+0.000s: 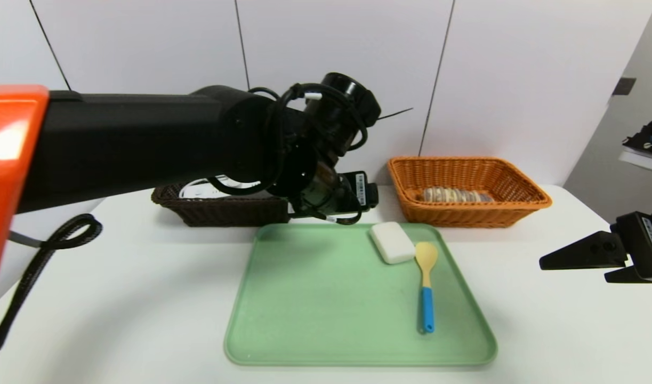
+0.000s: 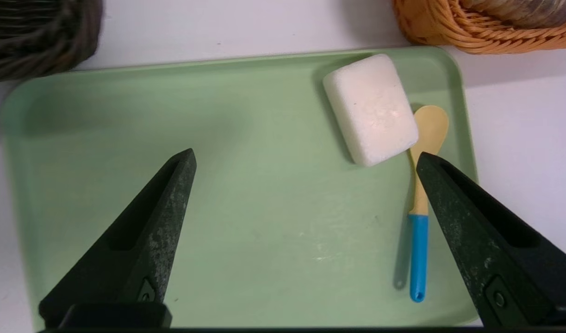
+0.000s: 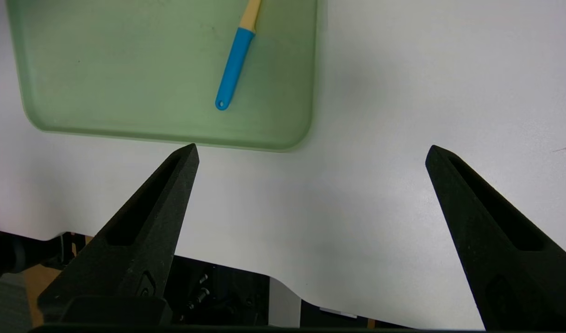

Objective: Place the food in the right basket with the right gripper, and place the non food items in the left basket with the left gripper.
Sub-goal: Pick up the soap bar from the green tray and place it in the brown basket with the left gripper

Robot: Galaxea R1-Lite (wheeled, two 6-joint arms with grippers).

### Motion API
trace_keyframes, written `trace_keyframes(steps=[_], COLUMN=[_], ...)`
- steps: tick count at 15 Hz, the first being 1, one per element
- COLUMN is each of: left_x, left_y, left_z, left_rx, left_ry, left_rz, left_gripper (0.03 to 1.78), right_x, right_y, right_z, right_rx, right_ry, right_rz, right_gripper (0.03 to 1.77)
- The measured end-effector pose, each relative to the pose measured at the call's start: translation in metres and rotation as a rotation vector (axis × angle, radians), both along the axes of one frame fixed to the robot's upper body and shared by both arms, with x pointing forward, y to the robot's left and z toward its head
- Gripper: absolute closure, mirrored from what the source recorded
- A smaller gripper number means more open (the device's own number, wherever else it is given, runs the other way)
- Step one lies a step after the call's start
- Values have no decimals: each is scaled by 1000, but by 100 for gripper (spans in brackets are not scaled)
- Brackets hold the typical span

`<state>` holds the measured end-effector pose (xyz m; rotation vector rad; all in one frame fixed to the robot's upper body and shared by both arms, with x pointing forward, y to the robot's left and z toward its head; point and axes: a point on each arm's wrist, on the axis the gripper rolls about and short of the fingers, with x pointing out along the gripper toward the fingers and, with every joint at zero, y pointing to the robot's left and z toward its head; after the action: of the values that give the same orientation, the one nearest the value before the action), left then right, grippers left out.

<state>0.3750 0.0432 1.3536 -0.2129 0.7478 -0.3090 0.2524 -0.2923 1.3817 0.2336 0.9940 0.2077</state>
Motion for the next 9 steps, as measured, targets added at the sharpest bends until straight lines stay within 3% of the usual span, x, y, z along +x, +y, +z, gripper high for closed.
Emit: trace_keyframes(steps=[3,9], left_x=[5,13], left_y=[-29,-59], left_z=[-18,-48], left_rx=[-27,-37], left_ry=[-17,-51], left_rz=[-36,-85], left_gripper=[12,12], right_x=[-2,-5], right_y=[0,-1], right_z=[0,-3], right_rx=[1,5], right_ry=[0,13], right_rz=[-2,-12], right_gripper=[10,10])
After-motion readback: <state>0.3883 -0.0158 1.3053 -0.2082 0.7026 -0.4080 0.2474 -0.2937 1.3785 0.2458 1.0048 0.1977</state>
